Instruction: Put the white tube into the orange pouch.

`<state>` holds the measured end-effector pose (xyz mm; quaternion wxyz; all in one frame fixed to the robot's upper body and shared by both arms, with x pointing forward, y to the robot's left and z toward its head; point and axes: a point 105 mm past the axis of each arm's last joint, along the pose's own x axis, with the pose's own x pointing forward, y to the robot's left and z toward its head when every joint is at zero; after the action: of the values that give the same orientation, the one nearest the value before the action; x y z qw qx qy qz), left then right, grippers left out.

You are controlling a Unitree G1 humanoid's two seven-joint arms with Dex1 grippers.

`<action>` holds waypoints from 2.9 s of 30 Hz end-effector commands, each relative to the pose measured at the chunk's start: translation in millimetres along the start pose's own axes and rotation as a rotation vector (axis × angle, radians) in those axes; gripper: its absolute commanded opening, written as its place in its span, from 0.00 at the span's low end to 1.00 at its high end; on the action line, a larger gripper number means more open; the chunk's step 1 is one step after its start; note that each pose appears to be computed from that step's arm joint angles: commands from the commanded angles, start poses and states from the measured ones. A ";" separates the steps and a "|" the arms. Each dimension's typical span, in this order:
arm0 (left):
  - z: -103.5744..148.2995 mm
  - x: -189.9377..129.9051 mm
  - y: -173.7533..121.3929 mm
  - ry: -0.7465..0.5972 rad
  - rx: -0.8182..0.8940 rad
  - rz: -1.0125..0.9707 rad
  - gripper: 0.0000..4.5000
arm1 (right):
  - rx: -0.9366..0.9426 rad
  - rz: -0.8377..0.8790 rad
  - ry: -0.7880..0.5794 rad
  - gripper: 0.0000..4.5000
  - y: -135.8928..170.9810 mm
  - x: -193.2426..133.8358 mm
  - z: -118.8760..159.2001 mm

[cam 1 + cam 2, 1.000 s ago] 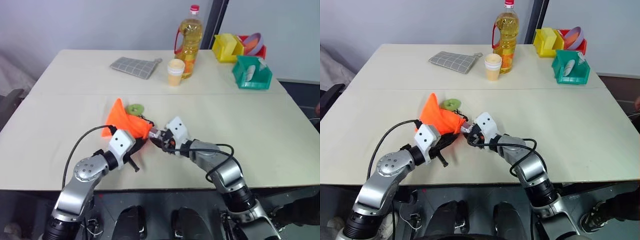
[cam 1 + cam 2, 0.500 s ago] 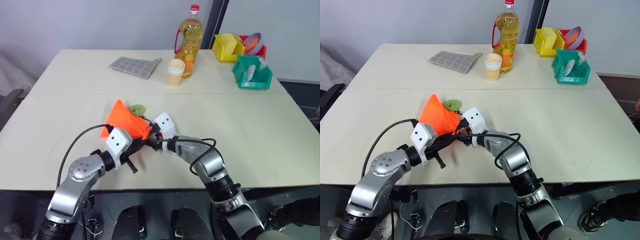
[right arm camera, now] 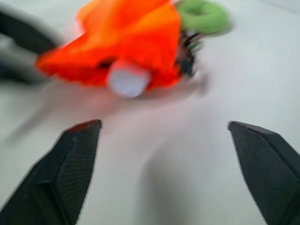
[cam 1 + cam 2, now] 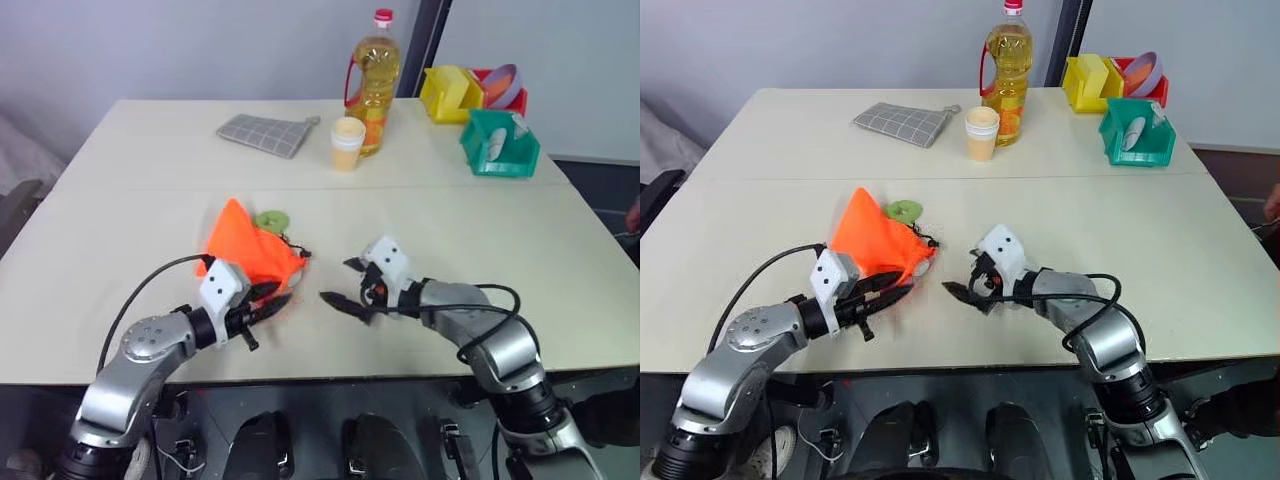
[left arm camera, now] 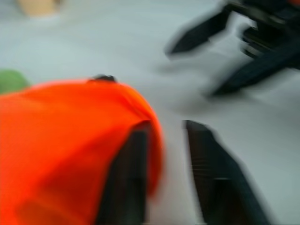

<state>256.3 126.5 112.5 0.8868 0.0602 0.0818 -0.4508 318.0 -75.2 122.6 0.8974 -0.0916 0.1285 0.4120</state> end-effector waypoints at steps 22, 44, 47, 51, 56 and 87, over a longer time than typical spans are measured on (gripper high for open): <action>15.3 -22.4 5.5 -0.049 0.019 0.011 0.98 | 0.086 -0.033 0.059 1.00 3.7 95.9 0.0; 29.3 -7.3 16.4 -0.123 0.030 0.032 1.00 | 0.126 -0.086 0.001 0.05 24.5 -14.1 -18.0; 30.9 -4.5 16.8 -0.129 0.030 0.019 1.00 | 0.103 -0.083 0.009 0.05 27.1 -15.8 -19.4; 32.2 -3.0 19.1 -0.131 0.034 0.015 1.00 | 0.097 -0.028 0.022 0.35 32.4 -17.7 -20.8; 32.7 -4.4 20.0 -0.135 0.033 0.017 1.00 | 0.075 -0.093 -0.046 0.93 15.6 -25.8 -3.9; 34.9 -1.5 21.0 -0.163 0.026 0.047 1.00 | 0.205 -0.278 -0.110 0.03 -43.0 39.4 9.0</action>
<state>277.2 135.1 136.0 0.9004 0.0267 0.0295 -0.4332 379.4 -66.1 102.0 0.9505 0.0101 0.1469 0.2735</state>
